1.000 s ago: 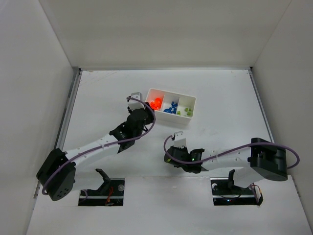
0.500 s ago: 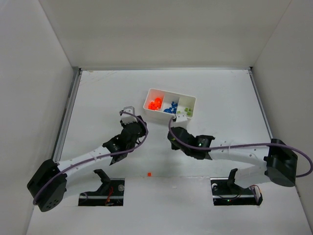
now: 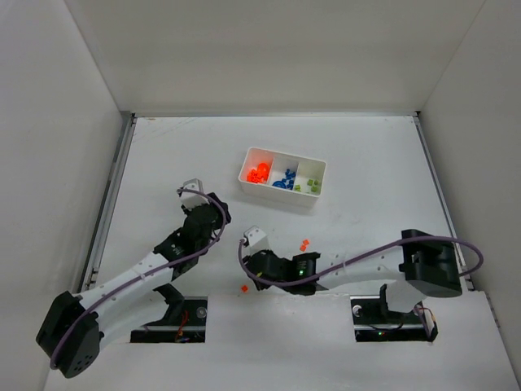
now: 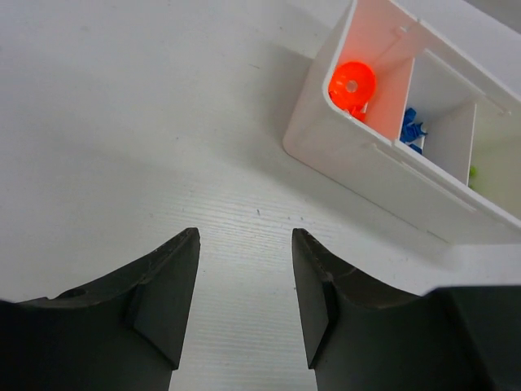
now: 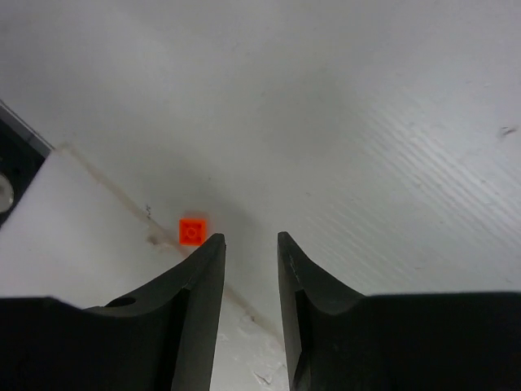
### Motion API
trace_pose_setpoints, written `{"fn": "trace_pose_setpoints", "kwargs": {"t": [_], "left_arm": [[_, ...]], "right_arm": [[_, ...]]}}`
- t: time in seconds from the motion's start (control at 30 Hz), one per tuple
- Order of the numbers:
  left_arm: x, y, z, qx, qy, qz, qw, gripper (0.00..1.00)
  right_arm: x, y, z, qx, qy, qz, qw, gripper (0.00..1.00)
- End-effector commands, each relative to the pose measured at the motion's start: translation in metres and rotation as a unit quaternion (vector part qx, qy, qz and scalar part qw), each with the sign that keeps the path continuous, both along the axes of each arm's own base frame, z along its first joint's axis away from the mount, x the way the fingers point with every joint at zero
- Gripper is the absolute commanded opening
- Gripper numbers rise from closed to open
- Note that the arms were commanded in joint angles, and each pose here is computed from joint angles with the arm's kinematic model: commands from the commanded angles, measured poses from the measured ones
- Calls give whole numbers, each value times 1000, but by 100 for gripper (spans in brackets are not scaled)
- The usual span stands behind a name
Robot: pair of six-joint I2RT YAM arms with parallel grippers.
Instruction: Sort the legos into containers by color
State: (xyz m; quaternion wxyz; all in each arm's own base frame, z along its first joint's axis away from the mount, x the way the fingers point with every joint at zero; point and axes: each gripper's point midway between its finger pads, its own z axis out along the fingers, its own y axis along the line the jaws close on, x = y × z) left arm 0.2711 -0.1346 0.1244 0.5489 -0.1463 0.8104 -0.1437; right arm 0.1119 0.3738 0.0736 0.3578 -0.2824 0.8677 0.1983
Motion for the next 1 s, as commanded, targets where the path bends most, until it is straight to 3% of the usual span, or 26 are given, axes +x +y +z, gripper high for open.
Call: {"fn": "trace_pose_setpoints", "kwargs": {"t": [0.0,0.07,0.5,0.8,0.97], "left_arm": [[9,2,22,-43,-9,7,999,47],[12,8,23,-60,-3,14,998,47],[24,59,34,-137,-6,98,986,49],[24,79,37,-148,-23,129,980,49],[24,88,36,-156,-25,144,977,49]], "right_arm": [[-7,37,9,41,8,3,999,42],[-16,45,3,37,10,11,999,46],[-32,56,-19,23,26,11,999,46],[-40,58,-38,-7,26,17,999,40],[-34,50,-42,-30,13,0,999,30]]}}
